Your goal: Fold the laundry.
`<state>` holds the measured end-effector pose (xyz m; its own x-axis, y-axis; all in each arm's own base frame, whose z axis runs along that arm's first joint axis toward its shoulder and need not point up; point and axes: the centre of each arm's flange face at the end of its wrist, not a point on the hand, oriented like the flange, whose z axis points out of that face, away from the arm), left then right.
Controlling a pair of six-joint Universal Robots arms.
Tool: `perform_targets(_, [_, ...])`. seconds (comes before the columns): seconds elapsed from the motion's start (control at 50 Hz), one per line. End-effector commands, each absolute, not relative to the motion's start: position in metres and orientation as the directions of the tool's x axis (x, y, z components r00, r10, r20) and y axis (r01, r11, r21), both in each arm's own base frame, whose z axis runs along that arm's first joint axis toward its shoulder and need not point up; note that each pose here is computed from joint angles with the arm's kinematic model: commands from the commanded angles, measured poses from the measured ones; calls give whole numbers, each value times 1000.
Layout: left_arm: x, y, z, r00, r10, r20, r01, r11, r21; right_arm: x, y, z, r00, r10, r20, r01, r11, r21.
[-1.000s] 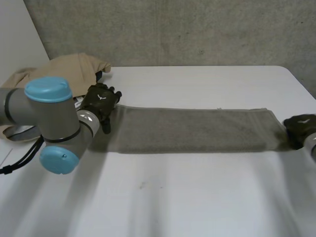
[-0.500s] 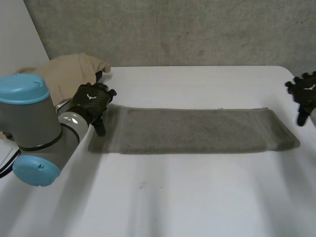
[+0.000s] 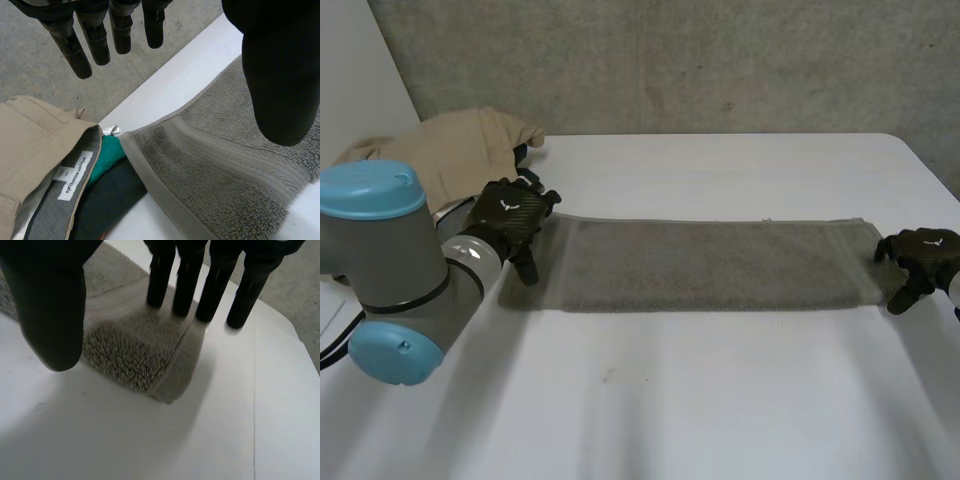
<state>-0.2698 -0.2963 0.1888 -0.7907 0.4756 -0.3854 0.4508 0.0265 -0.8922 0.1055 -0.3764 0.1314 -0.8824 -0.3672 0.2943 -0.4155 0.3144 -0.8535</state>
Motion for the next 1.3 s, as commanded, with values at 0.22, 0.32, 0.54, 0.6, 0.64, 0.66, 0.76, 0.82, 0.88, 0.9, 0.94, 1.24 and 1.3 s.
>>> perform_targets(0.22, [-269,-295,198,-796,465,-387,435,-4,-900,26,-412,169,-808,-4,589,-570,256,-781])
perform_targets(0.32, [-268,-294,201,-796,468,-384,430,-10,-903,20,-420,177,-667,-28,745,-729,235,-643])
perform_targets(0.54, [-267,-290,199,-796,473,-379,430,1,-903,232,-361,211,-560,-283,779,-647,-439,-624])
perform_targets(0.6, [-268,-288,201,-803,474,-360,411,4,-912,291,-314,206,-473,-385,793,-529,-595,-605])
perform_targets(0.64, [-269,-288,202,-809,476,-345,396,6,-918,323,-282,187,-401,-471,786,-458,-640,-617])
perform_targets(0.66, [-270,-288,202,-810,477,-341,391,6,-920,332,-273,179,-377,-500,780,-443,-642,-626])
perform_targets(0.76, [-276,-285,205,-807,489,-332,378,-5,-926,363,-229,130,-242,-636,733,-414,-616,-671])
perform_targets(0.82, [-285,-284,210,-798,501,-335,371,-30,-928,363,-221,126,-221,-664,714,-431,-590,-682])
perform_targets(0.88, [-297,-282,219,-789,513,-338,355,-70,-932,356,-226,129,-266,-666,697,-466,-544,-698])
perform_targets(0.9, [-300,-281,222,-787,516,-338,348,-81,-934,355,-227,131,-288,-662,693,-476,-529,-703])
perform_targets(0.94, [-307,-281,226,-782,523,-340,339,-101,-935,349,-232,140,-346,-646,680,-499,-487,-717])
perform_targets(1.24, [-377,-268,217,-705,619,-347,297,-187,-936,234,-285,133,-708,-583,399,-561,120,-819])
perform_targets(1.3, [-377,-264,210,-696,629,-346,309,-172,-935,210,-305,120,-725,-523,448,-604,169,-779])
